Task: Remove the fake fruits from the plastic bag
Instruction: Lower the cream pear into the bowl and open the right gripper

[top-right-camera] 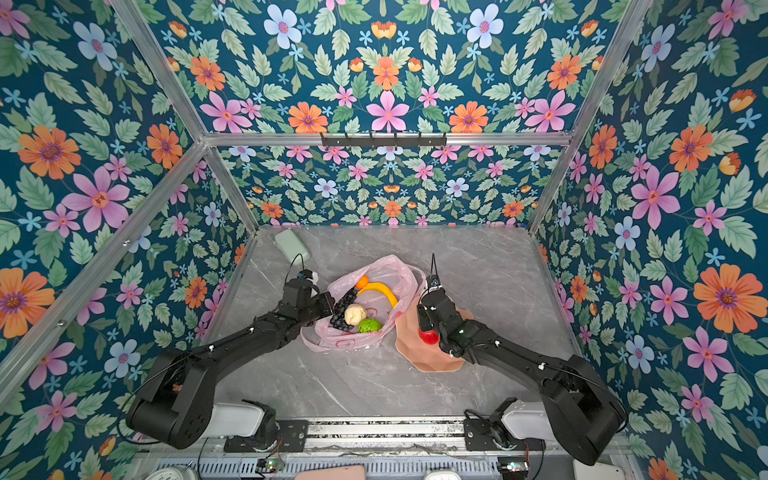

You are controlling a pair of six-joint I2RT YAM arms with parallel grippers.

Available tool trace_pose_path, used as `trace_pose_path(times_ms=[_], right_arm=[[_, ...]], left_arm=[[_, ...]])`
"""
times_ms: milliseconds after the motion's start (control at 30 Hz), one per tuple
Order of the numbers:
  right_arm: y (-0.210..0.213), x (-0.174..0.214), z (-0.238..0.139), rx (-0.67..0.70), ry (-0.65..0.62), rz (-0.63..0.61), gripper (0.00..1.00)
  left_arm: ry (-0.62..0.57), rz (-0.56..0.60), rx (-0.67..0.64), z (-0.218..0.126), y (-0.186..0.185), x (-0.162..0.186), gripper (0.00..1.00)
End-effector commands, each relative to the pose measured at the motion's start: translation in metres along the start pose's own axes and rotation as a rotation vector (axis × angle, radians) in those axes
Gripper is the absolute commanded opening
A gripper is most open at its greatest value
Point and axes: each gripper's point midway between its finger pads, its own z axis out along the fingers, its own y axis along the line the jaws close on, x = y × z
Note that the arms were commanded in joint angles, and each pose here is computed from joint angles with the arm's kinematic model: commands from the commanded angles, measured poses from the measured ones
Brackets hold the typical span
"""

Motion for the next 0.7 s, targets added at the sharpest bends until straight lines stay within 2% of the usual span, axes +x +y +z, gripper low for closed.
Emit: trace_pose_path(times_ms=[0,200,400,667], right_arm=[[-0.023,0.003,0.002,0.125,-0.017,0.076,0.38],[-0.041,0.021,0.010,0.219,0.007,0.145,0.38],[-0.050,0.028,0.014,0.274,0.009,0.164,0.40],[-0.051,0.030,0.013,0.275,0.011,0.188,0.55]], left_arm=[[-0.008,0.005,0.003,-0.001,-0.001,-0.002,0.00],[-0.007,0.003,0.005,0.000,-0.002,-0.002,0.00],[-0.004,0.003,0.003,0.000,-0.001,-0.001,0.00],[-0.004,0.003,0.001,0.000,0.000,-0.001,0.00]])
